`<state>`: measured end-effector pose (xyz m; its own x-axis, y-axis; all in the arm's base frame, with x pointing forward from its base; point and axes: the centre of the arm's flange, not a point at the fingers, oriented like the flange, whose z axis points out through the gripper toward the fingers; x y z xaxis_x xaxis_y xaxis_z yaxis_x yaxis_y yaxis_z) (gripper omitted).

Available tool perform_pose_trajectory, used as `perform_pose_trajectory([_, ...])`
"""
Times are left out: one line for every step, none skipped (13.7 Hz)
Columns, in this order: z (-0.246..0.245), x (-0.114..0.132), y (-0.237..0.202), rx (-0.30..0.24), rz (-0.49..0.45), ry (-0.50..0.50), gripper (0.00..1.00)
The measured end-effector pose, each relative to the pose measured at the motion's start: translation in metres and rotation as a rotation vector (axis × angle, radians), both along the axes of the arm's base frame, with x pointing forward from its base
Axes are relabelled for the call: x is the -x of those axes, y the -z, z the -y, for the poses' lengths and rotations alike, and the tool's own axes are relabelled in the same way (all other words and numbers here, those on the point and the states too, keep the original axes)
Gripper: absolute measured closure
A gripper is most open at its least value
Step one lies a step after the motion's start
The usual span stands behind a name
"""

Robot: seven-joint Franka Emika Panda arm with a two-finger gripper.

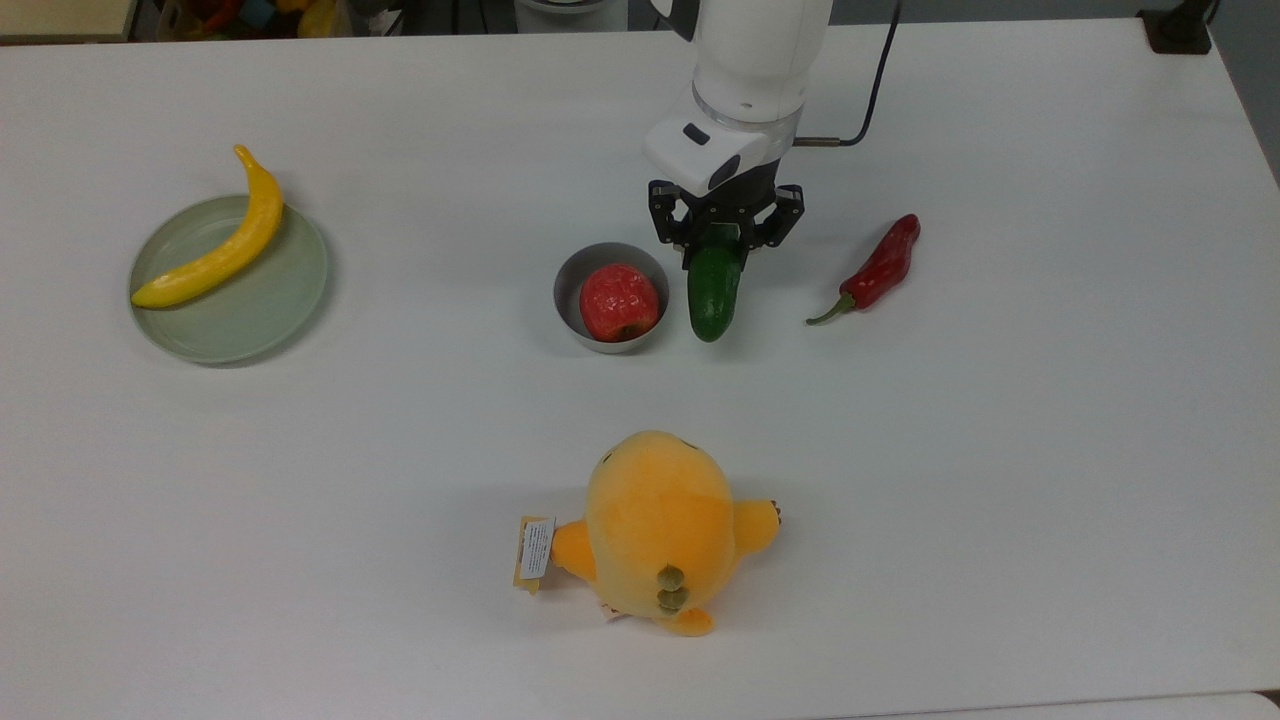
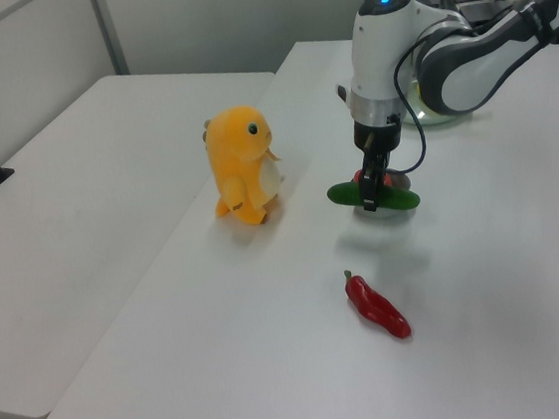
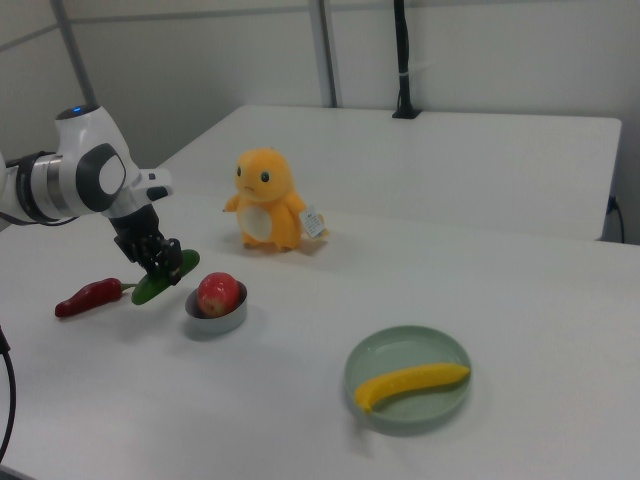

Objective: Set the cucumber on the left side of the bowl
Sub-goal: 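Lower the cucumber beside the bowl and open the gripper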

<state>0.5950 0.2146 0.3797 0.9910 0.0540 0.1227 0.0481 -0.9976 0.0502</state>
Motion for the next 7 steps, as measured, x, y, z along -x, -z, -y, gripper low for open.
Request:
perform_pose_trajectory([0.000,0.001,0.003,0.002,-0.006,0.000,0.48])
perform_pose_trajectory([0.001,0.001,0.006,0.004,-0.011,0.000,0.48])
perform_pose_trajectory([0.001,0.001,0.010,0.005,-0.018,0.001,0.43])
perform_pose_trajectory([0.003,0.001,0.014,0.006,-0.023,0.004,0.43])
perform_pose_trajectory([0.005,0.000,0.015,0.007,-0.025,0.007,0.34])
perform_pose_trajectory([0.006,-0.001,0.015,0.007,-0.025,0.009,0.32])
perform_pose_trajectory([0.007,-0.001,0.014,0.007,-0.024,0.011,0.32])
